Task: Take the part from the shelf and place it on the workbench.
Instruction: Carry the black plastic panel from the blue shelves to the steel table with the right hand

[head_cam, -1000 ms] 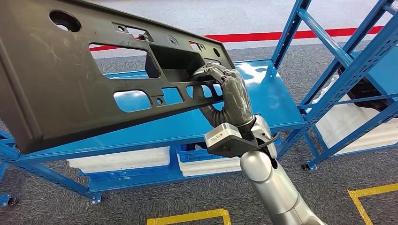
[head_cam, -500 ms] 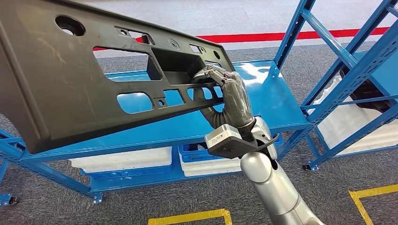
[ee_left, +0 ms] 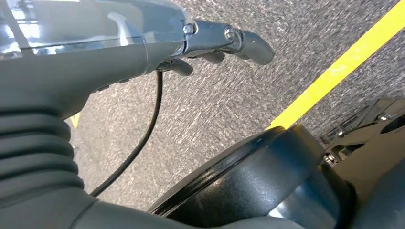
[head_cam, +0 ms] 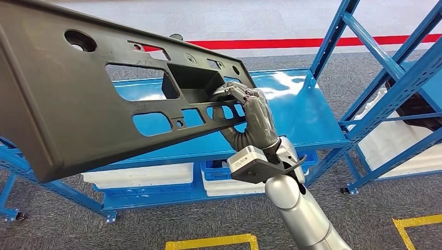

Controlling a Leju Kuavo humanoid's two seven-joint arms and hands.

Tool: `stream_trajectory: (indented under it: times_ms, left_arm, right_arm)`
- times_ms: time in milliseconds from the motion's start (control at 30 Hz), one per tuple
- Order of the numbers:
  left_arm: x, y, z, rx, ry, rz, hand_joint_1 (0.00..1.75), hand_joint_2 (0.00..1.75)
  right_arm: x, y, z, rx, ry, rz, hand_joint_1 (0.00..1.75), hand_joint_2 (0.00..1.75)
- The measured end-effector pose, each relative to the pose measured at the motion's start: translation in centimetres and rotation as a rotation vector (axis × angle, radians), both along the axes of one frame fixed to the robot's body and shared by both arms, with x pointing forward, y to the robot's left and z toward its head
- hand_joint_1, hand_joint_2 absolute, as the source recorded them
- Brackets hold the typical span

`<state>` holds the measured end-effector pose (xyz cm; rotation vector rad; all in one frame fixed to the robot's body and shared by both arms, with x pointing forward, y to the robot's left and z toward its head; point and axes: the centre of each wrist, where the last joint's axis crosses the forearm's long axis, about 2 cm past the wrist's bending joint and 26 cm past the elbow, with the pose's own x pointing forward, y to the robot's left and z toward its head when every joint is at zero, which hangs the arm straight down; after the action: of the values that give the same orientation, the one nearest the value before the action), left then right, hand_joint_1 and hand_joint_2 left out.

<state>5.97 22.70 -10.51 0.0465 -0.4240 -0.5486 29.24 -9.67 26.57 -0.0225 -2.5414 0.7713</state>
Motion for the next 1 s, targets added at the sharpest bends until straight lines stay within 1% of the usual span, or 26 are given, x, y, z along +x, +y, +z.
stream_trajectory:
  times_ms: [267, 467, 733, 1000]
  left_arm:
    - [0.03, 0.22, -0.02, 0.007, -0.003, 0.001, 0.0, 1.75]
    - [0.42, 0.31, 0.03, 0.01, -0.014, 0.001, 0.0, 1.75]
    - [-0.13, 0.21, -0.04, 0.008, -0.003, -0.001, 0.0, 1.75]
    - [-0.14, 0.2, -0.04, 0.007, -0.005, -0.001, 0.0, 1.75]
  right_arm:
    - [-0.14, 0.66, 0.03, 0.011, 0.009, 0.015, 1.75, 1.75]
    - [-0.14, 0.9, -0.26, 0.005, 0.018, 0.021, 1.75, 1.75]
    - [-0.16, 1.03, -0.32, 0.004, 0.017, 0.027, 1.75, 1.75]
    - [-0.16, 1.11, -0.57, -0.002, 0.023, 0.03, 1.75, 1.75]
